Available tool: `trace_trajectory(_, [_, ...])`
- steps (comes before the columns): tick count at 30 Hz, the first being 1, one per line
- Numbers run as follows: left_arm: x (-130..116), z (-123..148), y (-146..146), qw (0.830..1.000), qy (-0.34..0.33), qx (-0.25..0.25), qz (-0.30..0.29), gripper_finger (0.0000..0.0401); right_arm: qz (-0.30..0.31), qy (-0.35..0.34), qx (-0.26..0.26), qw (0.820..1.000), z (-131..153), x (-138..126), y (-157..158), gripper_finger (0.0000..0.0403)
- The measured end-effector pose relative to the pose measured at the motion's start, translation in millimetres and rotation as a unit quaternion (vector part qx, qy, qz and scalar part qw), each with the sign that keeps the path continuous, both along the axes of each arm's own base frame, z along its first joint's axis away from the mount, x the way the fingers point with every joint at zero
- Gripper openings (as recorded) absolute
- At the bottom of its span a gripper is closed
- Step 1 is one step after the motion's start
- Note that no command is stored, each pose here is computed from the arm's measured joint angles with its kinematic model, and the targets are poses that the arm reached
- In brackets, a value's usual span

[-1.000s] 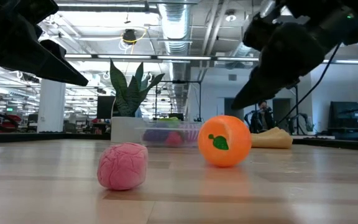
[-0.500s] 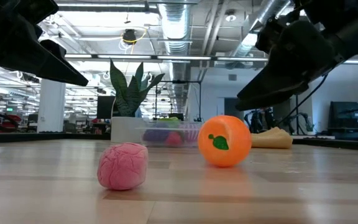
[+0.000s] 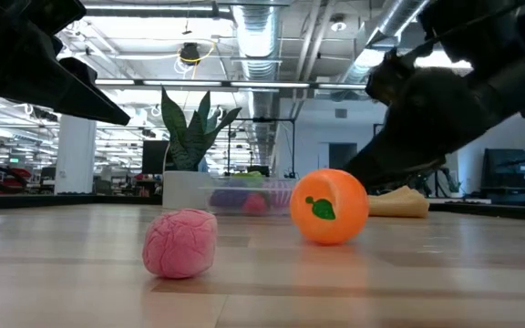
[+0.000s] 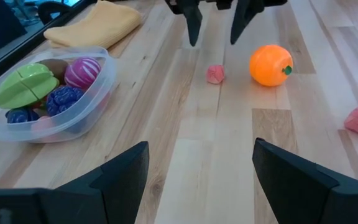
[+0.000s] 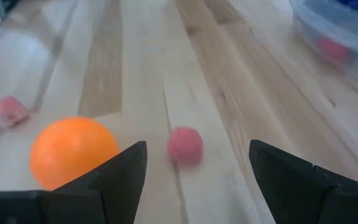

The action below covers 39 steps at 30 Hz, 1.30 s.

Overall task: Pick and placing Produce into tupperware
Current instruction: Put the top pink peach into the transparent bin

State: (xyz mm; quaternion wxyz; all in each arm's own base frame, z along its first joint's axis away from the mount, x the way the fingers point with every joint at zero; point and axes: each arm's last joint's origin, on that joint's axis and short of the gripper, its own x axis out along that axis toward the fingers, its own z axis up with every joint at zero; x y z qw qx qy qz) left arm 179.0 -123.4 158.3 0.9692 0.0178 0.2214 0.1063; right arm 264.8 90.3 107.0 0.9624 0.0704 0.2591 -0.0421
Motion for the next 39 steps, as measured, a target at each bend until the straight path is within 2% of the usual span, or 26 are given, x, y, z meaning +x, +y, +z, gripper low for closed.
trace_trajectory(22, [0.2,0.2,-0.1,1.0,-0.002,-0.001,0.0,0.0277,0.029,0.002,0.01,1.0,-34.0,24.9,7.1,0.0306])
trace_trajectory(39, [0.2,0.2,-0.1,1.0,-0.001,0.002,-0.001,0.0277,0.025,-0.001,0.004,1.0,-33.7,28.9,1.9,0.0276])
